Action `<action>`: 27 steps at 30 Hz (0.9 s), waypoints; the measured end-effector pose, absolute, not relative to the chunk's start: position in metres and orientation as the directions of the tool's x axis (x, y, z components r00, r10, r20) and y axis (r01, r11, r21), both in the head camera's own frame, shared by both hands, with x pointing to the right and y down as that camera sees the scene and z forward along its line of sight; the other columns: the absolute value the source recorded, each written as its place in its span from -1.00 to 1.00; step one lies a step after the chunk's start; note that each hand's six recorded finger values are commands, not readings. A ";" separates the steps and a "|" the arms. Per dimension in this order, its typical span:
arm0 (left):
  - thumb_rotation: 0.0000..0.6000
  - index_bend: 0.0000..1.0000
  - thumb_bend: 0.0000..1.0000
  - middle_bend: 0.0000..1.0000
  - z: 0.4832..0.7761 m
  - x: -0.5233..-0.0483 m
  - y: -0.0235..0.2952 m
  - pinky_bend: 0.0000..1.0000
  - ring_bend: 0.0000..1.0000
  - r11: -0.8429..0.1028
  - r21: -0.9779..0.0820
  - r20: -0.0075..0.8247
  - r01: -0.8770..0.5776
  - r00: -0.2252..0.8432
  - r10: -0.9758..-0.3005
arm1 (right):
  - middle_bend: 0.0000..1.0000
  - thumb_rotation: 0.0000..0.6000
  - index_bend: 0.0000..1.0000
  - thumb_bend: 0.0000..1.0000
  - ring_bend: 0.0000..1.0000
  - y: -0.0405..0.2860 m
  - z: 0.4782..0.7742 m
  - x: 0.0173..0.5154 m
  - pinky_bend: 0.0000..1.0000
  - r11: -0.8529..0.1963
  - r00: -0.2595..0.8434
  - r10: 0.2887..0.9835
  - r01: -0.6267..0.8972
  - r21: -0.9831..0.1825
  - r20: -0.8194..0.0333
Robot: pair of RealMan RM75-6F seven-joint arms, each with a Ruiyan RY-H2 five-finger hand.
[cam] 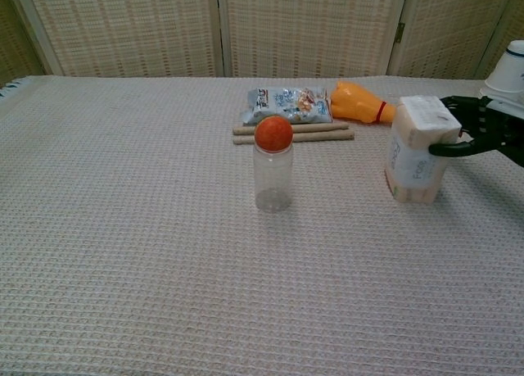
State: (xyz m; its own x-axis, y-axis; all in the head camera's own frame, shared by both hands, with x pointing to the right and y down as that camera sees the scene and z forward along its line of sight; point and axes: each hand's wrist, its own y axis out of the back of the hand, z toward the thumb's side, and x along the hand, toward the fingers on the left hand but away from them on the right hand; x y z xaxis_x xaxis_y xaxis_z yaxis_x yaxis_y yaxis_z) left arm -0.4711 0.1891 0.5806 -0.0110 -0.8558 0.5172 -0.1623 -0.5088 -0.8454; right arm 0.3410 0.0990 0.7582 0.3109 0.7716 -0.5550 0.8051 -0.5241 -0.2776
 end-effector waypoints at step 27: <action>1.00 -0.56 0.27 -1.00 0.578 -0.468 0.190 -0.79 -1.00 -0.506 -0.848 0.513 -0.159 -0.009 -0.858 | -0.96 1.00 -1.00 -0.76 -1.00 0.095 0.676 0.342 -1.00 -0.530 0.376 0.832 0.753 -0.390 -0.407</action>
